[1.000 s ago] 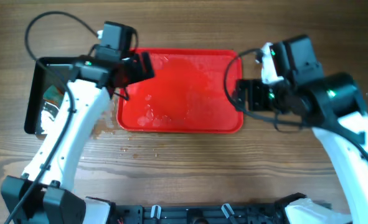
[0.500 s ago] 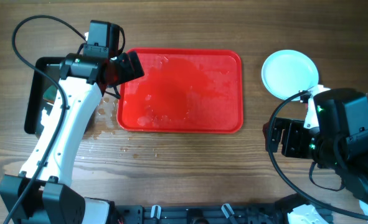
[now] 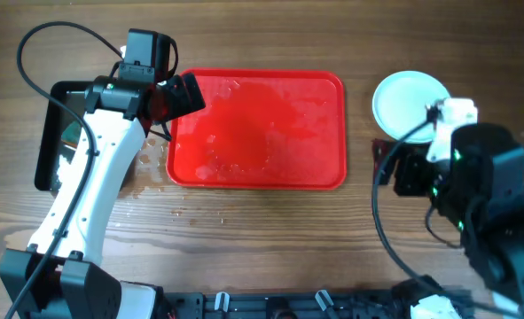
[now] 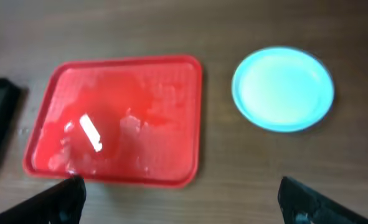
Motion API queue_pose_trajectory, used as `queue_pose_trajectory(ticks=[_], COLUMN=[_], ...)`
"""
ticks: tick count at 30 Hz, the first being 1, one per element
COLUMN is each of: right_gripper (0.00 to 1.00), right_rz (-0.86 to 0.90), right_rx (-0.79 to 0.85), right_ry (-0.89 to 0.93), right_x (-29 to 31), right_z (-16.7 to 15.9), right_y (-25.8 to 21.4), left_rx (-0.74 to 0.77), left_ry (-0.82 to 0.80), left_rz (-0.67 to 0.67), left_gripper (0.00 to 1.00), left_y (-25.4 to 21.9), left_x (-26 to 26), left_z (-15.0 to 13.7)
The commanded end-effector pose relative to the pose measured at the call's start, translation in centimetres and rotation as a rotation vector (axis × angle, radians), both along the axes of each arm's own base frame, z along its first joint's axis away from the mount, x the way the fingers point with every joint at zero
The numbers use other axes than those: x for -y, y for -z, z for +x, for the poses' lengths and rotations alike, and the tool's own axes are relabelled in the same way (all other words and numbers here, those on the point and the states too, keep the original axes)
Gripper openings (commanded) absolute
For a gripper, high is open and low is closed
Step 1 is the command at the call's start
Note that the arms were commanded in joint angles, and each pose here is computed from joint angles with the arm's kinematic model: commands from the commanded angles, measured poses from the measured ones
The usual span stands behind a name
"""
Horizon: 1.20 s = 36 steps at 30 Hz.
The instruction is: Clean dirty plates on tray and stack at the side
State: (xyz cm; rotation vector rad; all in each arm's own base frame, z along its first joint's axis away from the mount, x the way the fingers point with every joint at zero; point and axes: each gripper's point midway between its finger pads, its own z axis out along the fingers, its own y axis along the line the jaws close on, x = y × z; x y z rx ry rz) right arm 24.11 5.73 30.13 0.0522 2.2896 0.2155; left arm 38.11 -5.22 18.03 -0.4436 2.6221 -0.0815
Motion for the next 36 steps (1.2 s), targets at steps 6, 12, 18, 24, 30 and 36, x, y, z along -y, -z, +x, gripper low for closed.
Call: queue_pose_trajectory(ticks=[6,12,18,24,30,36], right_gripper=[1.00,1.00,1.00,1.00,1.00,1.00], right_rz=[0.081,0.168,0.170,0.103,-0.124,-0.166], right_rx=[0.388,0.554,0.657,0.718,0.723,0.725], right_ry=[0.006,0.040,0.099,0.177,0.162,0.138], right_x=[2.3,3.2,4.4,6.1,7.3,7.1], right_z=[0.2,-0.2,-0.1,0.5,0.5,0.5], right_y=[5.7,10.5,11.8,12.3,12.6,12.6], left_rx=[-0.003,-0.003,-0.003,-0.003,-0.003,-0.003], left_ry=[-0.015,-0.015,-0.015,-0.015,-0.015,-0.015], left_rz=[0.000,0.001,0.000,0.000,0.001,0.000], left_gripper=[1.00,1.00,1.00,1.00,1.00,1.00], left_y=[0.2,0.2,0.2,0.2,0.2,0.2], left_x=[-0.2,-0.2,-0.2,-0.2,-0.2,-0.2], left_z=[0.1,0.1,0.1,0.1,0.1,0.1])
